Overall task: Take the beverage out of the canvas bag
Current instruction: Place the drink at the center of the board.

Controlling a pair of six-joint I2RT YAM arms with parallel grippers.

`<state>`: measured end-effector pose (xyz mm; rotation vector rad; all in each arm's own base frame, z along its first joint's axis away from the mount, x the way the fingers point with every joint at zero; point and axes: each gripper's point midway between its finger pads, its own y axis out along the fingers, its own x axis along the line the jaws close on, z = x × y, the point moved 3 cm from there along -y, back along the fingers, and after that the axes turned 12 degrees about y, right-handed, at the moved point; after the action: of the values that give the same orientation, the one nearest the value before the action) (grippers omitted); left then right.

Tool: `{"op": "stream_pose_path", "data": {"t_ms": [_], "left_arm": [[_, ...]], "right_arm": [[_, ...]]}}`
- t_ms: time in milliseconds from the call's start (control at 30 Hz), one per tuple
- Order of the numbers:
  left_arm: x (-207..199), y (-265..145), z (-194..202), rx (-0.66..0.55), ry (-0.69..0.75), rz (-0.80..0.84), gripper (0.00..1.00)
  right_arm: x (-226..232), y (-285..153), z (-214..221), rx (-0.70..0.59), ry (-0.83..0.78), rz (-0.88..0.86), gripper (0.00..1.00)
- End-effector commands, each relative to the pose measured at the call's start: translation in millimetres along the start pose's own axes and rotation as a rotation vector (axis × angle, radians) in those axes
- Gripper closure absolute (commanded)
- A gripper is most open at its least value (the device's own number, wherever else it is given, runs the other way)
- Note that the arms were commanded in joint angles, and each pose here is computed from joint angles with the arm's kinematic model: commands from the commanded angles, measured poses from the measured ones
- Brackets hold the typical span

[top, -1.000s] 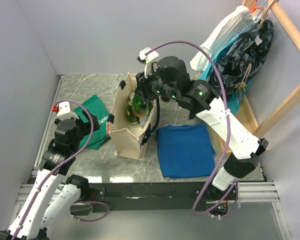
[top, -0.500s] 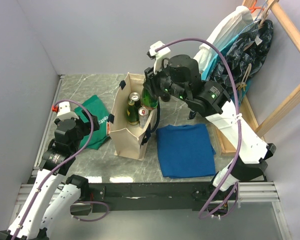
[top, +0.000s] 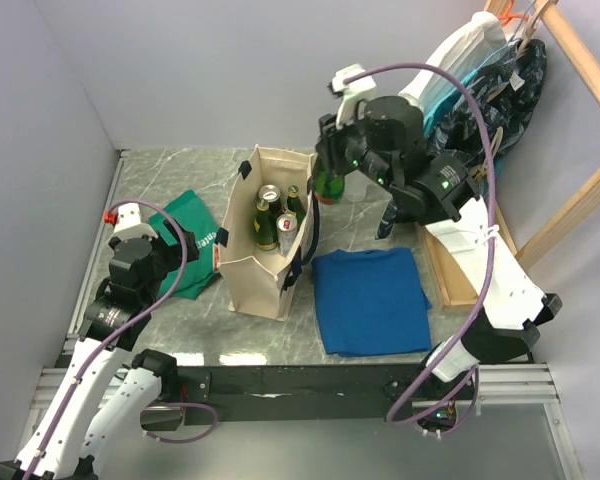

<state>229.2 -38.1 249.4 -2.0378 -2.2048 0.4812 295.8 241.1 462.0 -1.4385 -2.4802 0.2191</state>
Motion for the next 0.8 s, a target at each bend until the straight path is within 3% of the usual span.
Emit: {"op": "stream_pose_path", "data": {"t_ms": [0, 300, 633, 767], "left_arm": [[-6.8, -6.8, -20.1, -0.054, -0.02, 0.038, 0.04], [-6.4, -7.5, -20.2, -0.057, -0.02, 0.039, 0.04], [-8.7, -8.6, -21.8, -0.062, -0.02, 0.054, 0.04], [-8.6, -9.0, -21.7, -0.063, -0.021, 0.056, 0.04]], "right_arm": [[-24.2, -32.9, -72.9, -0.305, 0.085, 0.032, 1.0], [-68.1, -2.8, -58.5, -0.329, 0.159, 0.158, 1.0], [-98.5, 48.0, -7.5, -0.293, 0.226, 0.239, 1.0], [-108.2, 61.9, 5.5, -0.342, 0.266, 0.252, 1.0]]}}
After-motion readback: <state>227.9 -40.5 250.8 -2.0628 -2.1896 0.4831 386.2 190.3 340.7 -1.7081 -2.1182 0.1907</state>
